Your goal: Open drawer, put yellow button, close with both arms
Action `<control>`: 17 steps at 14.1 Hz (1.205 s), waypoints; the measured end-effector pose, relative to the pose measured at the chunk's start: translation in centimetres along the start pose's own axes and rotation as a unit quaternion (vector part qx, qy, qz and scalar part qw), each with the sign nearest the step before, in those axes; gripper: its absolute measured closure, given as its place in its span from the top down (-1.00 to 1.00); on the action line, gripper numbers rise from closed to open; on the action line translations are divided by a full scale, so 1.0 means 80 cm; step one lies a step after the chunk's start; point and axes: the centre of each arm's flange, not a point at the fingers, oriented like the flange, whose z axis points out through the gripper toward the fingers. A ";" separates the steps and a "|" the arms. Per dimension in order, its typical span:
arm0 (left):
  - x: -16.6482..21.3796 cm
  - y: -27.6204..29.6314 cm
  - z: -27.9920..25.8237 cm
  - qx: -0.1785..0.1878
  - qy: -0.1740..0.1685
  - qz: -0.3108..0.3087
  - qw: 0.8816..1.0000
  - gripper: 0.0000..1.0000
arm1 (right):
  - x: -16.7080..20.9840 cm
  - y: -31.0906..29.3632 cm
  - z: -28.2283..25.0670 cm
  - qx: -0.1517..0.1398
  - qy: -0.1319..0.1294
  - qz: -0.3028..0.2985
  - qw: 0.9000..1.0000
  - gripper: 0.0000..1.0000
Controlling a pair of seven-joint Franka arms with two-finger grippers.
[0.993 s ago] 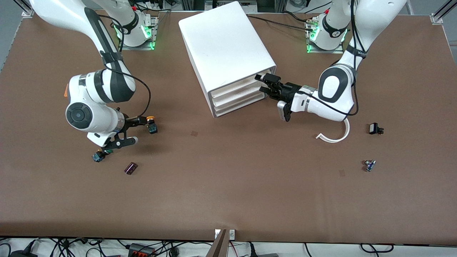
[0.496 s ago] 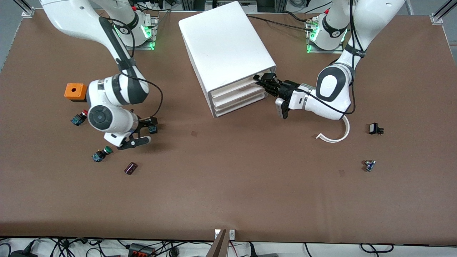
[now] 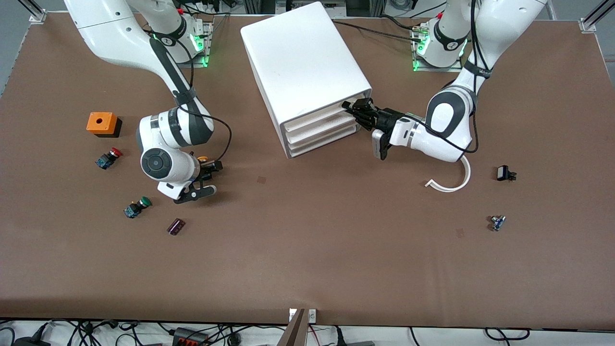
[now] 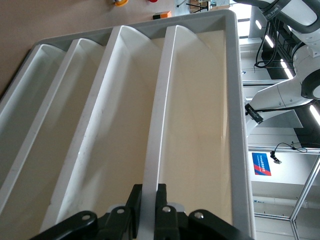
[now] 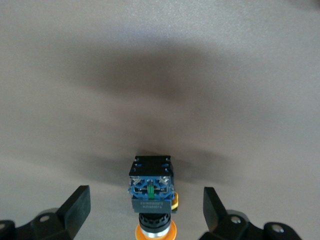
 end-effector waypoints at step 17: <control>0.069 -0.025 -0.132 0.052 0.050 0.044 0.996 -0.03 | -0.010 0.002 0.022 0.000 -0.019 0.001 1.000 -0.15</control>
